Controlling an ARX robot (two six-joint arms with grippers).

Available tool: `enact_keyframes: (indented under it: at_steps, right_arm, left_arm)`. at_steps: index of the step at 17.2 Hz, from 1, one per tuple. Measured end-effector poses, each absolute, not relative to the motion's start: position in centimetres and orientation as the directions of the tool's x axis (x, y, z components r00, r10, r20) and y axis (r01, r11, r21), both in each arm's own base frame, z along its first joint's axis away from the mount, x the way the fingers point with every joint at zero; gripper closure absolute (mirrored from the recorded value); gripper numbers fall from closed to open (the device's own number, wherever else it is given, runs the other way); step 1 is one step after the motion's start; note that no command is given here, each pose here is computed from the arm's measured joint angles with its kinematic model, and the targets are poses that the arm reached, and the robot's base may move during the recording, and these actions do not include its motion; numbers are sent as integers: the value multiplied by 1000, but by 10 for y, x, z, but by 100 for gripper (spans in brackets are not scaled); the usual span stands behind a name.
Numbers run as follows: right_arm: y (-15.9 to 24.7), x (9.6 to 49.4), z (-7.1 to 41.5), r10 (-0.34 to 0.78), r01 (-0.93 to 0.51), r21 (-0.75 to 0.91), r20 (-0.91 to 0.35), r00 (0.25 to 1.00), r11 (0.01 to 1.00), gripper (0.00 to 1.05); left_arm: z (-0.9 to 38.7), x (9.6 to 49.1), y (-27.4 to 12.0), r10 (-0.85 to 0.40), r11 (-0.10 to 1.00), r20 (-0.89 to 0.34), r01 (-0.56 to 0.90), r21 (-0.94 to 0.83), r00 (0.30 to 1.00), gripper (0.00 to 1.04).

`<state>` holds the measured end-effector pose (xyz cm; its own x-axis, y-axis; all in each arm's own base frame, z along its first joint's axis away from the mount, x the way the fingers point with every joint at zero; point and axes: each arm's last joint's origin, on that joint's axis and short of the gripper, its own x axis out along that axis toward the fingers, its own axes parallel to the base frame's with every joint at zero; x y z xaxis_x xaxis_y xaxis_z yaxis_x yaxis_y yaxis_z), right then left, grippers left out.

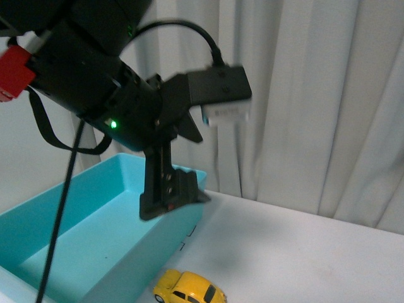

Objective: Wind up and store yellow beetle toy

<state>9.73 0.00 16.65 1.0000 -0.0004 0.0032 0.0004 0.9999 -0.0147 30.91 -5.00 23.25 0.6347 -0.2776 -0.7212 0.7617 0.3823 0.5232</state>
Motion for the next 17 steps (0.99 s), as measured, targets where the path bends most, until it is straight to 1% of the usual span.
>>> enact_keyframes:
  at_steps: [2,3,5,6,7,9,11,13,15,17]
  right_arm:
    - [0,97,167,0,0,-15,3,1000,1000,7]
    - [0,97,167,0,0,-15,3,1000,1000,7]
    - [0,97,167,0,0,-15,3,1000,1000,7]
    - [0,97,167,0,0,-15,3,1000,1000,7]
    - [0,97,167,0,0,-15,3,1000,1000,7]
    - [0,97,167,0,0,-15,4,1000,1000,7]
    - [0,97,167,0,0,-15,3,1000,1000,7]
    - [0,97,167,0,0,-15,3,1000,1000,7]
    - [0,97,167,0,0,-15,3,1000,1000,7]
    - [0,97,167,0,0,-15,3,1000,1000,7]
  left_arm:
    - [208,316,-63,-191,147,-852,873,465,487,7]
    - [200,318,-67,-161,78,-886,900,428,435,7]
    - [179,323,-73,-81,-43,-918,919,392,388,7]
    - [168,326,-77,-53,-102,-925,920,379,375,7]
    - [160,327,-80,-25,-143,-934,923,357,357,7]
    - [144,330,-88,-21,-199,-942,922,332,335,7]
    - [132,333,-90,3,-189,-947,930,316,322,7]
    - [121,335,-90,27,-131,-952,945,300,306,7]
    - [113,339,-89,58,-45,-948,949,312,314,7]
    - [102,340,-88,68,23,-952,954,300,298,7]
